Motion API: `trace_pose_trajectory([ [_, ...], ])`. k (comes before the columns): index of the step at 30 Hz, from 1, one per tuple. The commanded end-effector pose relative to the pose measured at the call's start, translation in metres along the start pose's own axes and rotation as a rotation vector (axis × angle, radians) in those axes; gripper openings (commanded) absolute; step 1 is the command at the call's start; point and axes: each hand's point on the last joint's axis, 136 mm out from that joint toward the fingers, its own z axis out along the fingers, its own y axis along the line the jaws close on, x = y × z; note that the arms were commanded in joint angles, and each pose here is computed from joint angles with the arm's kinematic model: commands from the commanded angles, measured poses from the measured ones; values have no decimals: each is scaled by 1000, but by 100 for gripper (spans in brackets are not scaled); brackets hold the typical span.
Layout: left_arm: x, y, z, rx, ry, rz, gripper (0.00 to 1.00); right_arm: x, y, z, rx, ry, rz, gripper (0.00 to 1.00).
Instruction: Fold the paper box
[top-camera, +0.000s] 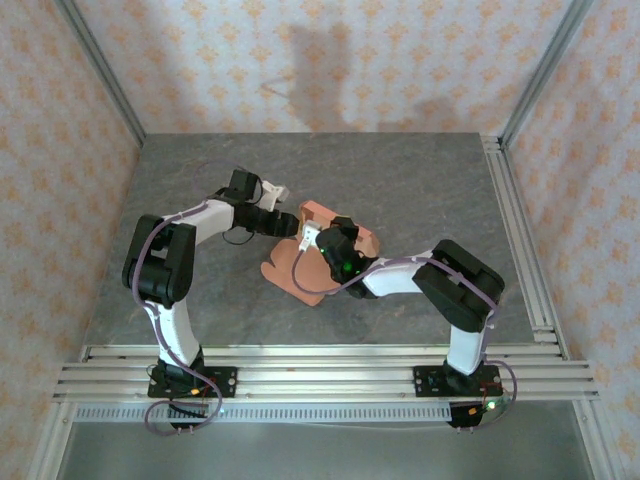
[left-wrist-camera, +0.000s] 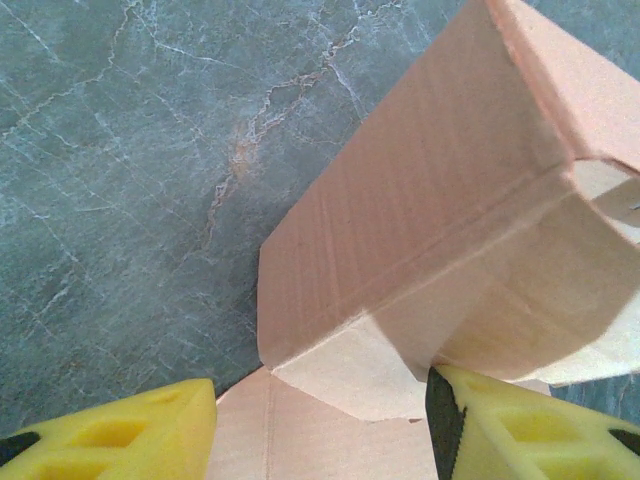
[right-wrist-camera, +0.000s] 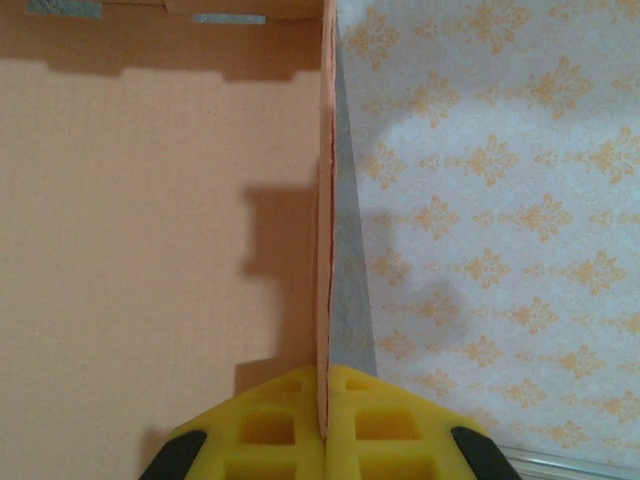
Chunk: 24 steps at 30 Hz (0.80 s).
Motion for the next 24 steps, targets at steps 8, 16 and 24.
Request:
trace_pose_trajectory([
  [8,-15,-4,3,-2,-22,16,56,-10,4,-4,-92,-35,44,0],
  [16,-12,-1,11,-9,-11,5,49,-12,3,-7,-115,-38,59,0],
  [24,-9,3,20,-34,-1,12,44,-15,4,-8,-130,-45,64,0],
])
